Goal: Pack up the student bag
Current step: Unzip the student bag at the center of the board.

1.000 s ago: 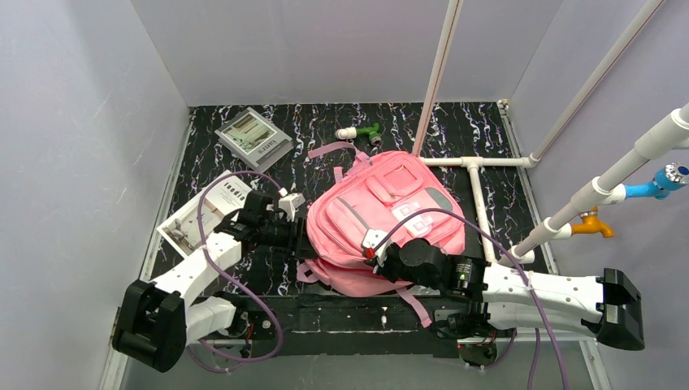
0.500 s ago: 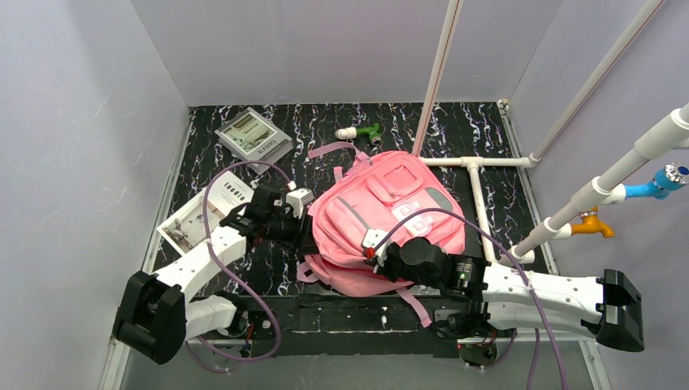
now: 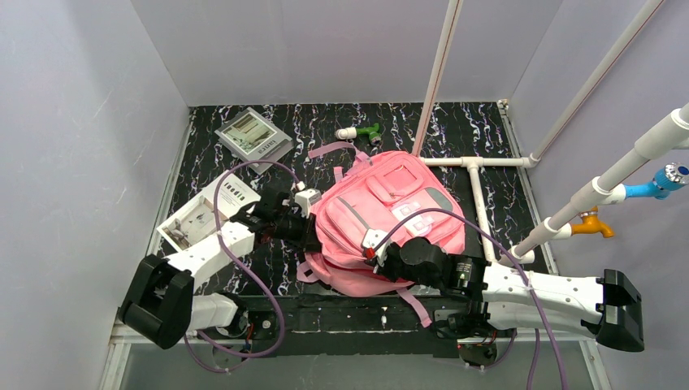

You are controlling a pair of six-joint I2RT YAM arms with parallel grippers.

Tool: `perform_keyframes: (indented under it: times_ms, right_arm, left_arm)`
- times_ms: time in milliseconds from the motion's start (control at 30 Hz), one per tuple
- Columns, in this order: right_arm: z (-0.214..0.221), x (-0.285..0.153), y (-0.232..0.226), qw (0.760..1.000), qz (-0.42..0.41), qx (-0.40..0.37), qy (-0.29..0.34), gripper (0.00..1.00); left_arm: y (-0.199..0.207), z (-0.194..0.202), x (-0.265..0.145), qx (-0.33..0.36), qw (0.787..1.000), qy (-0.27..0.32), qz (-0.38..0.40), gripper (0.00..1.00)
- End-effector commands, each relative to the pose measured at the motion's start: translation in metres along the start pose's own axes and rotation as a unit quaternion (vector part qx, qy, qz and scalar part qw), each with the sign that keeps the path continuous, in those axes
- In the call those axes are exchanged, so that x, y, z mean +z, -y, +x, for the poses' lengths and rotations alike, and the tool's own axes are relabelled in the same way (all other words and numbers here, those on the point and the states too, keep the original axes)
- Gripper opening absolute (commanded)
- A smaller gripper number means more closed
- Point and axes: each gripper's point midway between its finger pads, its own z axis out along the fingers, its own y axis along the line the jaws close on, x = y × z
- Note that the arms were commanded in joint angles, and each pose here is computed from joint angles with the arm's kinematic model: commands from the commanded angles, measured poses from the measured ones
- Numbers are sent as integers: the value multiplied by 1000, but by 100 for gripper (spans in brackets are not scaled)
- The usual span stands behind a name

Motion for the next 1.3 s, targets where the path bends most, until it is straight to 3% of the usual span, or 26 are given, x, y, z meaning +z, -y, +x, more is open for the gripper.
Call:
perform_keyframes:
  times_ms: [0, 267, 500, 733, 867, 967, 1100, 1267]
  right_arm:
    - [-32, -2, 24, 997, 51, 9, 50, 1]
    - [-30, -6, 32, 996, 72, 7, 45, 1]
    - [-22, -6, 24, 998, 48, -9, 27, 1]
    - [-16, -18, 34, 997, 74, -9, 20, 1]
    - [-15, -15, 24, 998, 48, -5, 28, 1]
    - [-13, -9, 7, 1000, 6, -14, 22, 1]
    - [-22, -5, -5, 998, -32, -26, 39, 1]
    - [-27, -4, -10, 997, -49, -35, 44, 1]
  left_arm:
    - [1, -11, 0, 13, 1000, 21, -4, 1]
    - [-9, -4, -35, -4, 995, -10, -95, 0]
    - [-39, -14, -54, 36, 980, 3, -195, 0]
    - [-90, -34, -72, 98, 941, -9, -323, 0]
    - [-65, -41, -58, 94, 970, 12, -224, 0]
    - [-73, -52, -58, 82, 965, 43, -246, 0]
    - [-90, -75, -41, 64, 968, 40, -237, 0]
    - [-95, -121, -14, 63, 983, 33, -168, 0]
